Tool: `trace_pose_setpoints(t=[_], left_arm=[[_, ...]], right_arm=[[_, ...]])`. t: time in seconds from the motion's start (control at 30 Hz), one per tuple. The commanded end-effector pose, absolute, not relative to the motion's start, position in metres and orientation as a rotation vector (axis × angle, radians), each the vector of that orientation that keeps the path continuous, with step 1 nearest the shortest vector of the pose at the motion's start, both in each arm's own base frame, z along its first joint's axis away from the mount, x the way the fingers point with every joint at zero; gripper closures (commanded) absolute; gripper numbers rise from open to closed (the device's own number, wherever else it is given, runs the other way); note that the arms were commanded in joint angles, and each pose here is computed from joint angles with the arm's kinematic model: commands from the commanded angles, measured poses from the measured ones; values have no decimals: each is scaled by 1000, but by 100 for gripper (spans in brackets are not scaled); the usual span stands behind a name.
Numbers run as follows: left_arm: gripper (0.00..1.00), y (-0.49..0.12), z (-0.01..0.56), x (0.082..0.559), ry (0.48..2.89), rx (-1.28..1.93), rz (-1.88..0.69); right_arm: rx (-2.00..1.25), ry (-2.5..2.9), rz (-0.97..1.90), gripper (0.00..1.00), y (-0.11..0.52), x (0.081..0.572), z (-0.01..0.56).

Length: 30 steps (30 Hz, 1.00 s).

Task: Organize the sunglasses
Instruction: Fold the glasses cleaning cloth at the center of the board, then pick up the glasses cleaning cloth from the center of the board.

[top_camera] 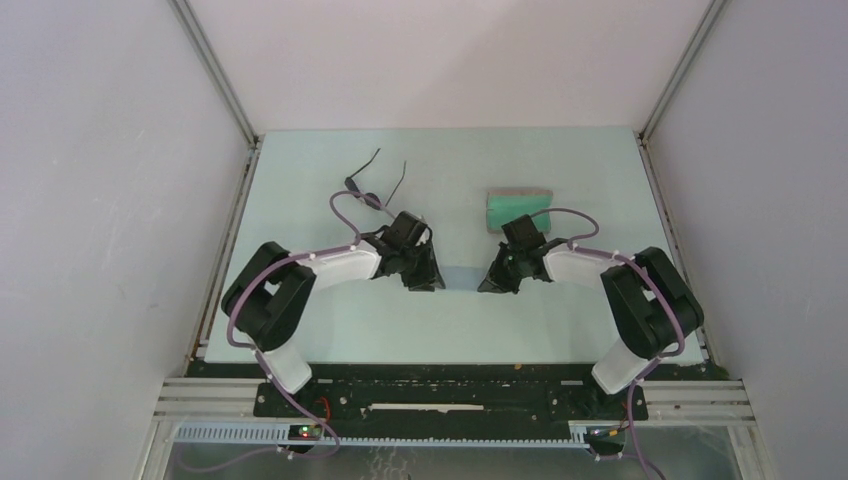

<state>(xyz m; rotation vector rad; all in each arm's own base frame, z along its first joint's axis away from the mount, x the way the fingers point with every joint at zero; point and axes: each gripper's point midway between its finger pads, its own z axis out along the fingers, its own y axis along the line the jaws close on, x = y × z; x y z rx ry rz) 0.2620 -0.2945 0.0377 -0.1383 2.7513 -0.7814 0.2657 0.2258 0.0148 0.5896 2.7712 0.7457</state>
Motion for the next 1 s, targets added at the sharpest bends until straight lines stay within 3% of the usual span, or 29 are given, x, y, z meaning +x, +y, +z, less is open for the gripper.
trace_pose_setpoints(t=[0.0,0.17,0.27,0.33,0.97], left_arm=[[62,-280,62,265,2660,-98,-743],[58,-270,80,274,2616,-110,-669],[43,-268,75,280,2635,-134,-647],[39,-267,70,285,2651,-137,-622],[51,-276,23,282,2758,-131,-652]], right_arm=[[530,2667,740,94,215,280,45],[443,2604,663,78,200,295,68],[445,2628,626,69,191,296,61],[442,2656,626,67,188,296,54],[425,2807,770,68,201,285,15]])
